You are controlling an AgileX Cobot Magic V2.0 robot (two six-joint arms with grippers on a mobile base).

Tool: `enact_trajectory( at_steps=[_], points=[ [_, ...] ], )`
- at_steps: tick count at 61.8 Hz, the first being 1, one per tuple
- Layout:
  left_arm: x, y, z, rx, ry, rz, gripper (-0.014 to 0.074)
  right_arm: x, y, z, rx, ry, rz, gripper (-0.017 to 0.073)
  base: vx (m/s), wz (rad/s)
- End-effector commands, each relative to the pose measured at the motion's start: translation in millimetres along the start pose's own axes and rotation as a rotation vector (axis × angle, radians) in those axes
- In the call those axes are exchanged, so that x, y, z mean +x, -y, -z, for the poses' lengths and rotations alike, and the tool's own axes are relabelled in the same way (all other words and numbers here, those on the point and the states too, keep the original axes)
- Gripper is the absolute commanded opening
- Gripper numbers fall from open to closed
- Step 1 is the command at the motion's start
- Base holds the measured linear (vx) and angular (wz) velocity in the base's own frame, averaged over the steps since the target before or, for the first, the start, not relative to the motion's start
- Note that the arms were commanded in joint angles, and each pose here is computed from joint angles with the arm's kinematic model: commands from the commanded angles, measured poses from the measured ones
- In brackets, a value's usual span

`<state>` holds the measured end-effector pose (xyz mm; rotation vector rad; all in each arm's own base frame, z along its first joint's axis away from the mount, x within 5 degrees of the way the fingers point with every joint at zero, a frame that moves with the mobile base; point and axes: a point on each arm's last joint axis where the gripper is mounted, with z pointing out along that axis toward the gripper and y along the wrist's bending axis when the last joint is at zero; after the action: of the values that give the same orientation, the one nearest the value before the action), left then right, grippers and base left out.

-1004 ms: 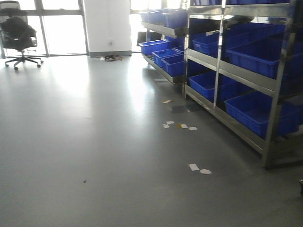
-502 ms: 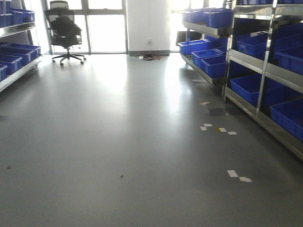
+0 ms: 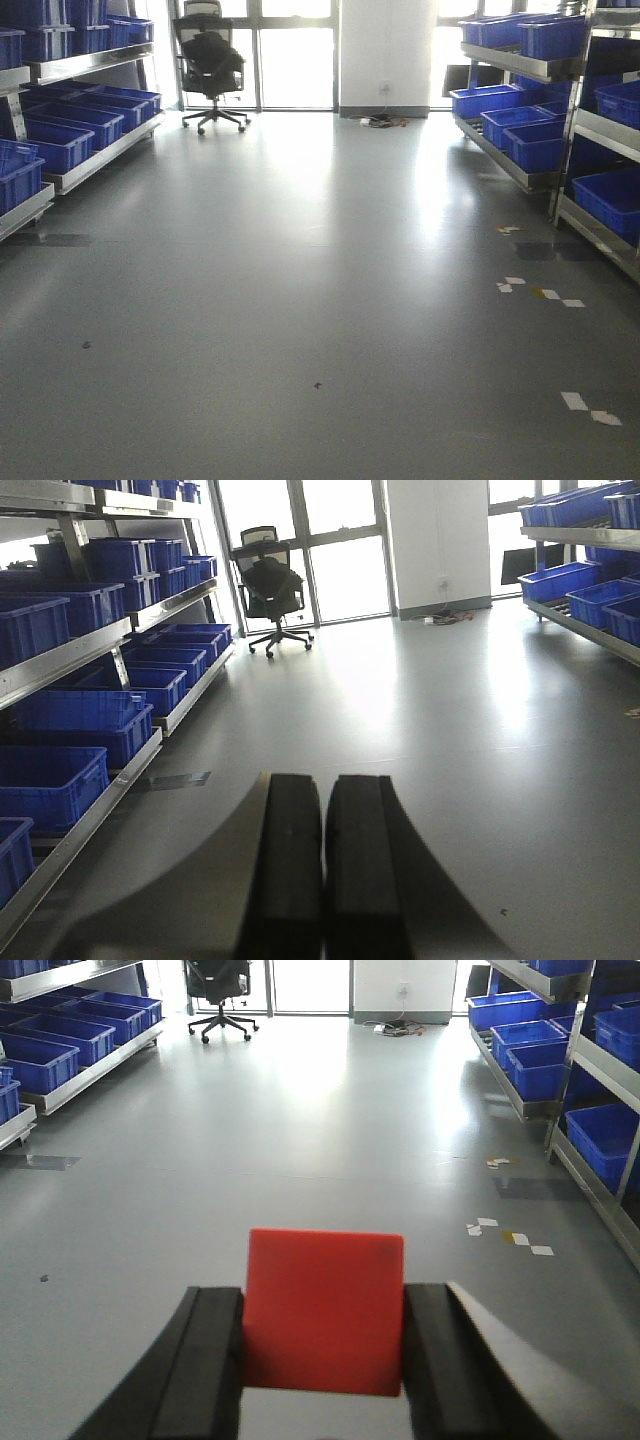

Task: Pick red cube and place on left shelf
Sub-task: 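Drive the base forward down the aisle between bin shelves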

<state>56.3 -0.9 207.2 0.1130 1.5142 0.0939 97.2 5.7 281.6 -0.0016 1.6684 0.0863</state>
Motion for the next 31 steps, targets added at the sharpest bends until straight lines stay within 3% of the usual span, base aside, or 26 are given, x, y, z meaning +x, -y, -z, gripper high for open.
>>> enact_trajectory(
  at_steps=[1, 31],
  points=[
    [-0.4, 0.1, -0.9, -0.004, 0.062, 0.005, 0.0106, -17.2, -1.7, 1.7, -0.014, 0.112, 0.014, 0.0059, 0.23, 0.04],
    [-0.4, 0.1, -0.9, -0.004, 0.062, 0.005, 0.0106, -17.2, -1.7, 1.7, -0.014, 0.112, 0.014, 0.0059, 0.33, -0.02]
  ],
)
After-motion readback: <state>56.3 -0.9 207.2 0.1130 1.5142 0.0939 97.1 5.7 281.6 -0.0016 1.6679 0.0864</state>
